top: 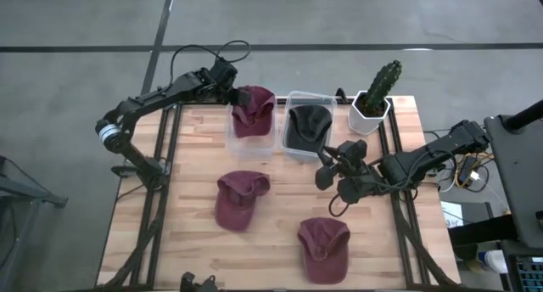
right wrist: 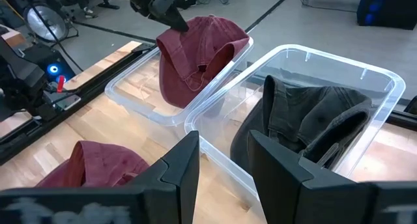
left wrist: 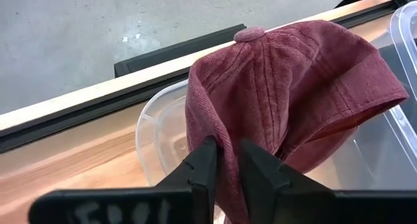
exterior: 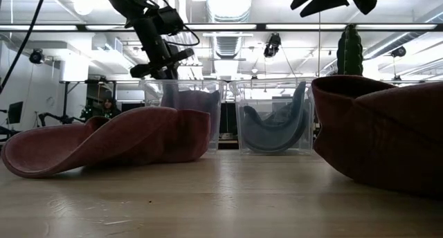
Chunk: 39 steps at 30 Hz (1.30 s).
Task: Pick & Place hat
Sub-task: Put the right red cap into the left transparent bin
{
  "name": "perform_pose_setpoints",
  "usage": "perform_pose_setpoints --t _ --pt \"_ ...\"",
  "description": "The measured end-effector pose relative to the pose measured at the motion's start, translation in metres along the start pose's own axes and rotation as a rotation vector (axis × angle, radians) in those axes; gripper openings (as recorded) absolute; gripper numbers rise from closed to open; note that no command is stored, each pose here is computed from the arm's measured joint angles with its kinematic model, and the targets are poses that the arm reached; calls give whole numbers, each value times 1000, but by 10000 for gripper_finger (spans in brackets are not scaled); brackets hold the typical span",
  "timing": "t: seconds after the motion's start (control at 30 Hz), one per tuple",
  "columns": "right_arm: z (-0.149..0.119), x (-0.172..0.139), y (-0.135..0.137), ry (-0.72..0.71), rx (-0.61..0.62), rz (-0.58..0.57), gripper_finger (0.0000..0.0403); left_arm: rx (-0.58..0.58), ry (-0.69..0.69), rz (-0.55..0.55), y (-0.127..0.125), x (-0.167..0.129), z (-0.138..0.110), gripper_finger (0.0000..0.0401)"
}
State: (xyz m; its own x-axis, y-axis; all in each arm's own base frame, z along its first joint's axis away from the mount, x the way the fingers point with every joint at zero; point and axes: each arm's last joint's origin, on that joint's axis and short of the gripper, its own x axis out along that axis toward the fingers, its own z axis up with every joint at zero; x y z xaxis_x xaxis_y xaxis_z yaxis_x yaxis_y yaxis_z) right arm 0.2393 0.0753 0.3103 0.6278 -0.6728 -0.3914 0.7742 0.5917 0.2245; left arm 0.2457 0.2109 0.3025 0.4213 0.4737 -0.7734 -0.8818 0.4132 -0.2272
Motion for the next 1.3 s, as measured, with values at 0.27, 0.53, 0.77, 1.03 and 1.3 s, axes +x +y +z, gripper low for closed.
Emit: perform_pose_setpoints --t 0.27,0.53,0.77,1.03,1.3 --pt "0 0 0 -1 13 0 123 17 0 0 0 0 0 144" --pt "0 0 0 -1 21 1 123 7 42 -81 -2 -2 -1 217" --pt "0 0 0 -1 20 1 123 0 111 -54 1 -6 -6 220" --pt "0 0 0 -1 18 1 123 -2 99 -60 -1 -11 -2 220" --pt "0 0 0 -1 17 0 123 -3 106 -58 -3 -9 -3 220"
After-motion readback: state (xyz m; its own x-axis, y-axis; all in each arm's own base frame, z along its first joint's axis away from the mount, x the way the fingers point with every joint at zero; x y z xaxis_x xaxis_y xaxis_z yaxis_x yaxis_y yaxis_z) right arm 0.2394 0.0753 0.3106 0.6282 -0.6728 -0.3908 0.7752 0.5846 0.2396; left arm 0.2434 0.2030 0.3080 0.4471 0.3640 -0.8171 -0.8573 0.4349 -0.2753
